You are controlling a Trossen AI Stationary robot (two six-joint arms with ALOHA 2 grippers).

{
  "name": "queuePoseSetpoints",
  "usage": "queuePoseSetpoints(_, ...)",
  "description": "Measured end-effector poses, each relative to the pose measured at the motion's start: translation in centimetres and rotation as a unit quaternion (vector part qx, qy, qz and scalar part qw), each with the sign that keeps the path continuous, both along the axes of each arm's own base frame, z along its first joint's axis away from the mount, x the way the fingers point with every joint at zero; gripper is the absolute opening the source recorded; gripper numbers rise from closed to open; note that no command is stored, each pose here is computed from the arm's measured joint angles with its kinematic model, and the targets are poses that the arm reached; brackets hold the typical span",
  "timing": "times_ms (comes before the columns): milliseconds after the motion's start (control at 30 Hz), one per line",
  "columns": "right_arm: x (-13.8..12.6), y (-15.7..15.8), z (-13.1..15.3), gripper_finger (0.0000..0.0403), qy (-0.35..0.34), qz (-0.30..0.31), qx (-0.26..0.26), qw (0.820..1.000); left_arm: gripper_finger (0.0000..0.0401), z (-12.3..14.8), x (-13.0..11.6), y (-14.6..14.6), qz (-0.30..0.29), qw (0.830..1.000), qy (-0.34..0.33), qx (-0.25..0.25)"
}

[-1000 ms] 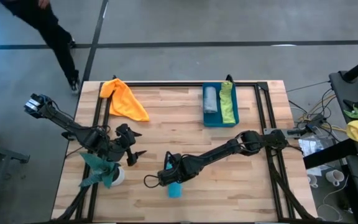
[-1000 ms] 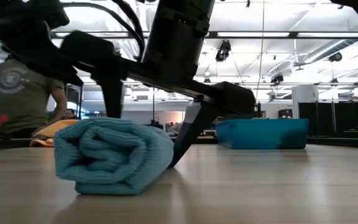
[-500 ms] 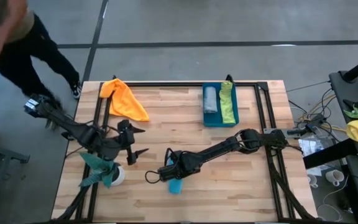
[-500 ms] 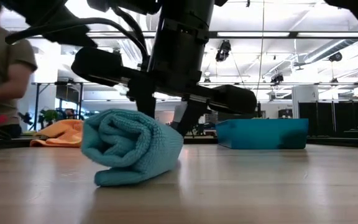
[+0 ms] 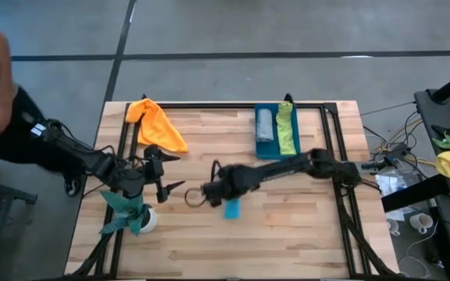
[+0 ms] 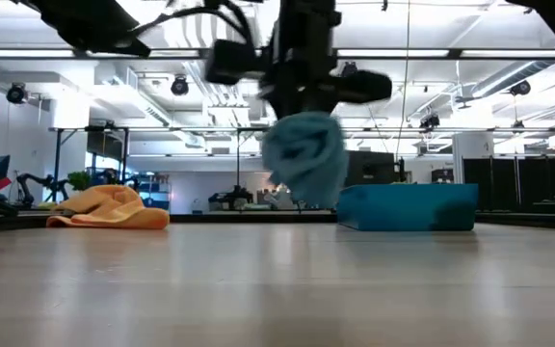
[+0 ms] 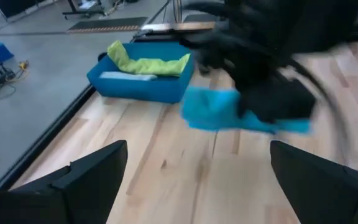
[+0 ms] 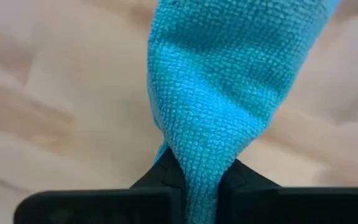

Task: Roll microfiber towels into tight, uniform cylinder then place into a basket
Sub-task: Stack the blue towel on the green towel in the blue bin

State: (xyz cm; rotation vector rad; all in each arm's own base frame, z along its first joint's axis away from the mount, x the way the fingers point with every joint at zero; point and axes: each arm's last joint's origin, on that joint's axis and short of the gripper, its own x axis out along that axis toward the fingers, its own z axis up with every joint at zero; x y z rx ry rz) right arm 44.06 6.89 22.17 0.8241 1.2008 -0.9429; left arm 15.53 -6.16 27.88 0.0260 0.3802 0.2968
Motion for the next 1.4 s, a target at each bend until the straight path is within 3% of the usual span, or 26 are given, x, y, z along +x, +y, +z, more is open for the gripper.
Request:
queuePoseSetpoints(233,-5.4,-8.0,7.0,0.0020,0.070,0.026,-0.057,0.996,0.0377,0.1,0.1,0.4,0.001,1.000,0.006,0.028)
queuePoseSetpoints(500,-13.6,-18.5,8.4,0.0020,0.047,0.003,-0.075,0.996,0.0377,0.7,0.9,2.2,0.066,0.998,-0.006,0.010)
queuePoseSetpoints(700,-18.0,-23.2,5.2,0.0020,0.015,-0.002,-0.025,1.000,0.0377,2.3,2.6,5.0,0.156,0.988,-0.017,-0.007)
queuePoseSetpoints(967,-20.0,-25.8,0.4,0.0019,-0.047,0.012,0.036,0.998,0.0377,3.4,6.9,9.0,0.202,0.979,0.015,-0.037)
queuePoseSetpoints(1133,-20.6,-26.2,-1.1,0.0019,-0.056,0.013,0.031,0.998,0.0377,3.7,9.4,9.8,0.194,0.980,0.036,-0.032)
queuePoseSetpoints(1400,-22.8,-25.9,-4.6,0.0041,0.020,-0.015,0.000,1.000,0.0377,3.0,11.8,10.0,0.183,0.981,0.063,-0.031)
